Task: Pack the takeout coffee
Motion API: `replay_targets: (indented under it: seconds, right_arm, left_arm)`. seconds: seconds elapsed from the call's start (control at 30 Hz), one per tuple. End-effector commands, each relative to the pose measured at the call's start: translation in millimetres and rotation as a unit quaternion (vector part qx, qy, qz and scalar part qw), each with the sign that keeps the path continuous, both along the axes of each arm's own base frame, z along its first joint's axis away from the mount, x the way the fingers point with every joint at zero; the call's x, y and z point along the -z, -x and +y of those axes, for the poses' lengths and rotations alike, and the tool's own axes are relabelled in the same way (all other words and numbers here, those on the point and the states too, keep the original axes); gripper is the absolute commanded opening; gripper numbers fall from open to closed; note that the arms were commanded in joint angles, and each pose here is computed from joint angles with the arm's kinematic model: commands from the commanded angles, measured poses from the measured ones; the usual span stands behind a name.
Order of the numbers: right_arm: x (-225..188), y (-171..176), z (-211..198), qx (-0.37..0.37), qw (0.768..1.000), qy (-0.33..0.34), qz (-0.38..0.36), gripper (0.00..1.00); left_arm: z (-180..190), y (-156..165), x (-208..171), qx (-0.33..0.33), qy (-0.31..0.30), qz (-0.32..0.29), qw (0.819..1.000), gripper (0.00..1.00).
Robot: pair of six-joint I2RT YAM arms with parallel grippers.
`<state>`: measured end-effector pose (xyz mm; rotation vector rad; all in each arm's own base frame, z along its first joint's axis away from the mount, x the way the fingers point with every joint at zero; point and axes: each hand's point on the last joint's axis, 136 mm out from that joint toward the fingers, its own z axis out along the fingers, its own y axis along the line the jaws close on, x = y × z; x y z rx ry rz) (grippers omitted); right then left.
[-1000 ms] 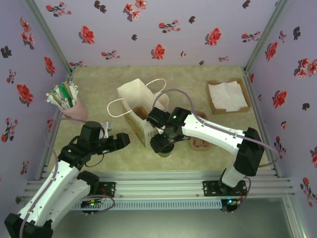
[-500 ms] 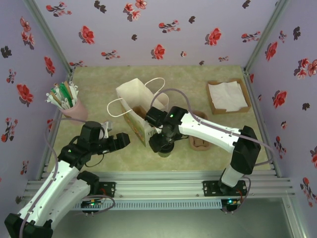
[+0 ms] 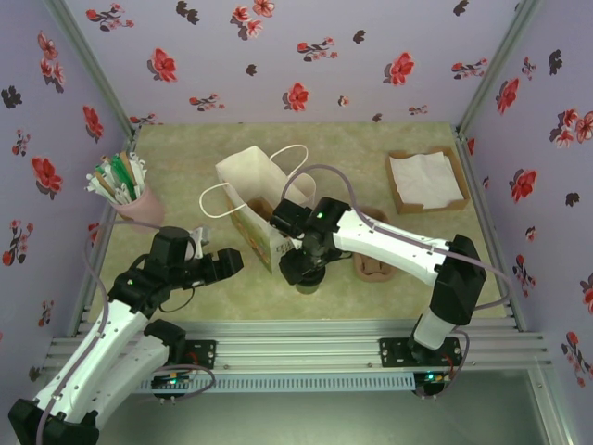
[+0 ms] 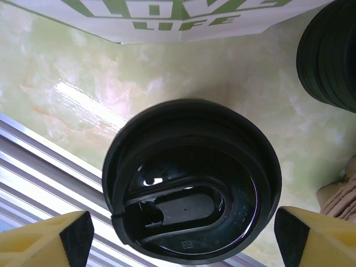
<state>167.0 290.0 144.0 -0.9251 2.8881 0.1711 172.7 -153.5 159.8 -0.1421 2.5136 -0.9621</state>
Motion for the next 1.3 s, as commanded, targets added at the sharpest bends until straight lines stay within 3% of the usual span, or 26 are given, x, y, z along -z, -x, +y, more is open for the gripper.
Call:
replay_targets:
  seconds: [0.0,1.27]
  right_arm:
    - [-9.9,-2.7,-4.9,-0.007,1.000,0.013,-0.017,0.87]
    - [15.6,-9.4,-1.8,-0.007,0.999,0.036,-0.006,0.84]
  left_arm:
    - [-0.1,0.0,-1.7,-0.001,0.001,-0.008,1.000,0.86]
    - [1.3,1.3,-7.6,-0.001,0.002,-0.016,1.000,0.85]
